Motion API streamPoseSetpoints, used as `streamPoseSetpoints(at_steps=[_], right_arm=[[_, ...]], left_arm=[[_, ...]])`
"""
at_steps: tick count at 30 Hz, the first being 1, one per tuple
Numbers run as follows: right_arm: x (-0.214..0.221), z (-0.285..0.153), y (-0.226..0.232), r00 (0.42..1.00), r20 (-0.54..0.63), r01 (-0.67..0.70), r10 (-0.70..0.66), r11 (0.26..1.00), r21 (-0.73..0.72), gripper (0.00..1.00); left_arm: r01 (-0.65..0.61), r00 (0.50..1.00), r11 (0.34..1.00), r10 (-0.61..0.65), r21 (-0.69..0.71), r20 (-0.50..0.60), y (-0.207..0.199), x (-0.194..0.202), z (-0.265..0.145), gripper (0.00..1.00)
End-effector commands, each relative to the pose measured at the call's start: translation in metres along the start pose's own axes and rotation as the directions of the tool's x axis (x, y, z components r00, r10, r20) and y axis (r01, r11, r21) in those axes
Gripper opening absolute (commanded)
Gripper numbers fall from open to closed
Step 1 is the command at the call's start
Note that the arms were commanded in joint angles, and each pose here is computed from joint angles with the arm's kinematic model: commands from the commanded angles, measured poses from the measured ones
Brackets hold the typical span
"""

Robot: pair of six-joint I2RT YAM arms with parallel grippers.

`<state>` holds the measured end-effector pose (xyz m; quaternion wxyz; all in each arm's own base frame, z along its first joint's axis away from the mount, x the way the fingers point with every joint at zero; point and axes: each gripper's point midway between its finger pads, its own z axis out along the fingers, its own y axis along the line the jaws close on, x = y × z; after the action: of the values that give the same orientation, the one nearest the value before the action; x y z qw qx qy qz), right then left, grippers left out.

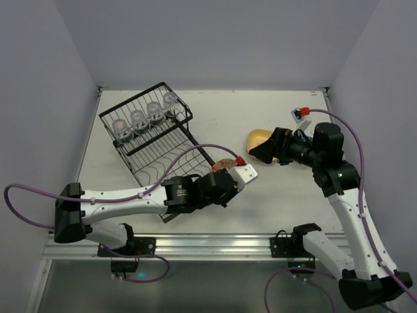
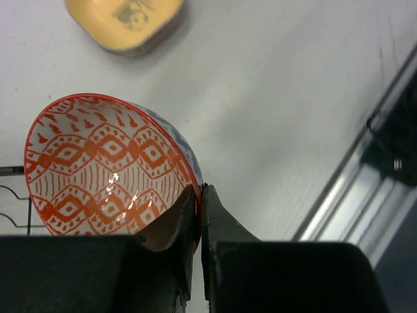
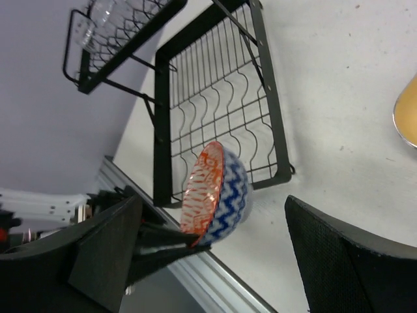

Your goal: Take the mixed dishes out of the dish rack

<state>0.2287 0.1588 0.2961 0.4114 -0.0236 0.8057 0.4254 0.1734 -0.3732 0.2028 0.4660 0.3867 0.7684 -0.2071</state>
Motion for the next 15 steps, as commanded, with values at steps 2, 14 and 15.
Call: streamPoseSetpoints(at_steps=[2, 14, 15], right_arm=[[0.031, 0.010, -0.021, 0.974, -0.212, 0.123, -0.082, 0.974, 0.189, 0.88], [0.116, 0.038, -0.011, 0.832, -0.531, 0.302, -0.160, 0.933, 0.193, 0.62], [0.121, 0.040, -0.010, 0.821, -0.547, 0.309, -0.162, 0.932, 0.188, 0.61]], left_arm=[[-0.291, 0.899, 0.944, 0.326, 0.159, -0.293, -0.020, 0.059, -0.046, 0.00], [-0.423, 0.814, 0.879, 0.475, 0.219, -0.334, -0.020, 0.063, -0.053, 0.00], [-0.433, 0.808, 0.874, 0.485, 0.221, -0.334, -0.020, 0.064, -0.051, 0.00]])
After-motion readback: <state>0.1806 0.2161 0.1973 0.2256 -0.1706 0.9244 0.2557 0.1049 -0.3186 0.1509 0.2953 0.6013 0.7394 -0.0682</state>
